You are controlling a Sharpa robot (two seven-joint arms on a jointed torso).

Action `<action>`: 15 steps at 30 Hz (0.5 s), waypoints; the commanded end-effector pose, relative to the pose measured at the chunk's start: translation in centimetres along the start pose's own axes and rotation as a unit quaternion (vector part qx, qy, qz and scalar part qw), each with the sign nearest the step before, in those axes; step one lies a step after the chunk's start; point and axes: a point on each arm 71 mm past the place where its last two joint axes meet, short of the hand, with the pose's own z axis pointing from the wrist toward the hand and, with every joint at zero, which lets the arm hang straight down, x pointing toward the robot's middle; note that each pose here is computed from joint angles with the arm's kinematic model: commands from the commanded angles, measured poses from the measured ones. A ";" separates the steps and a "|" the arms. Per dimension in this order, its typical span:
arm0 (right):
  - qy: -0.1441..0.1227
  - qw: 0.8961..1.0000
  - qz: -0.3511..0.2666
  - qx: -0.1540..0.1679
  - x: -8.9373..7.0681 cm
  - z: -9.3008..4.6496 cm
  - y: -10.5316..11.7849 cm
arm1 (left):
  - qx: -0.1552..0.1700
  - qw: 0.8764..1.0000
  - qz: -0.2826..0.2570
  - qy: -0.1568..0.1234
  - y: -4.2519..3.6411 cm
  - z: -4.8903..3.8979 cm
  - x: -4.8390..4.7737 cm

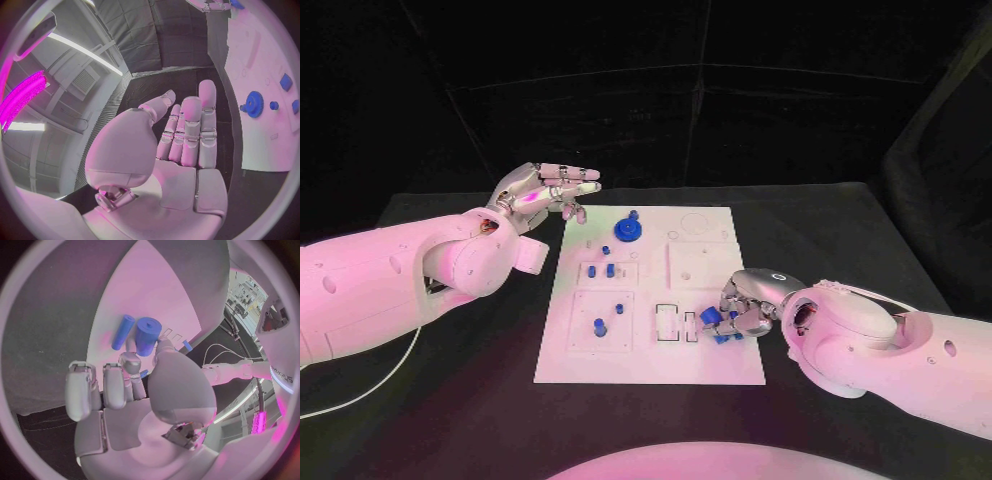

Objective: Assemble the parts on the task board

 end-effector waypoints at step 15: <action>-0.057 0.997 0.052 -0.008 0.2 -0.6 0.7 | -0.001 1.000 -0.005 0.007 0.01 -0.13 0.00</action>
